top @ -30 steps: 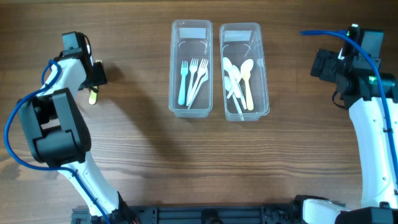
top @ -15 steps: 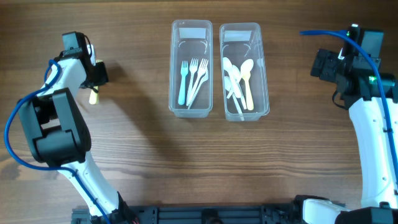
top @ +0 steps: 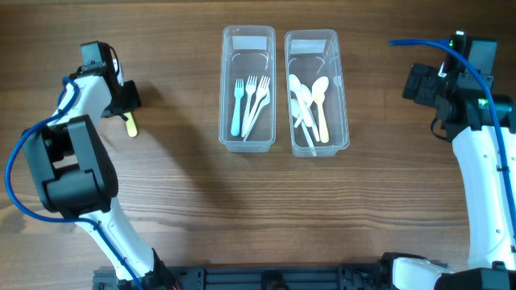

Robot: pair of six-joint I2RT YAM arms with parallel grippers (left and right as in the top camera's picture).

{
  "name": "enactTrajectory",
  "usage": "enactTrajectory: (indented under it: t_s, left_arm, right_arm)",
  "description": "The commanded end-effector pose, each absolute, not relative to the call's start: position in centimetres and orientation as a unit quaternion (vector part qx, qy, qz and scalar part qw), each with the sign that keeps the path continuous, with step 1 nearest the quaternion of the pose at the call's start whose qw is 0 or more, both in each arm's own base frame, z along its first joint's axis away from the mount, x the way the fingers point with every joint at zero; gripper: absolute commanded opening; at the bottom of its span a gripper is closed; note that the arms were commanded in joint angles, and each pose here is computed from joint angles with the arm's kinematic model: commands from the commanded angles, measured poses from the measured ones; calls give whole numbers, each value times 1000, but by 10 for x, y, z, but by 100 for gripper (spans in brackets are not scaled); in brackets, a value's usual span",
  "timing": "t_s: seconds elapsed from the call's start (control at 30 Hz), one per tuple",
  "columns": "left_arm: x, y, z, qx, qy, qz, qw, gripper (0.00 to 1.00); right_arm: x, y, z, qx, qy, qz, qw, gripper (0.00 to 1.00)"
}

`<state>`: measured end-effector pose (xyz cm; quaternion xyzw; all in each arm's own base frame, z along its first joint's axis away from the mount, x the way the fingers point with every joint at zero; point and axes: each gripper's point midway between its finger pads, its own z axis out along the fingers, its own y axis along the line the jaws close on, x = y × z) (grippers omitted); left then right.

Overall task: Pack container
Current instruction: 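Move the left gripper to the yellow fork and grasp it, then place the yellow fork into the left container and open the gripper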

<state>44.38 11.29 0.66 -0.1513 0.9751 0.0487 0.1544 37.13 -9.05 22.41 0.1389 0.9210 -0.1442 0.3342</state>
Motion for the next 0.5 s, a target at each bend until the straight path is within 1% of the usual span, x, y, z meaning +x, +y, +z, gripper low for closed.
enactTrajectory:
  t_s: [0.0,0.17,0.2,0.23,0.33,0.47]
  left_arm:
    - [459,93,79,-167,957,27,234,4]
    - [465,53,154,-166,934,-1,315,4]
    - [463,28,176,-142,931,-26,335,4]
    - [462,10,187,-124,929,-44,345,4]
    - [454,-42,209,-81,926,-87,359,4]
    - [445,-111,211,-41,926,-131,352,4]
  right_arm:
    - [372,-92,230,139,918,-151,340,100]
    - [372,-92,230,139,918,-151,340,100]
    - [372,-92,230,139,918,-151,340,100]
    - [372,-92,230,139,918,-151,339,100]
    - [372,-92,230,139,918,-151,340,100]
    - [372,-92,230,139,918,-151,340,100]
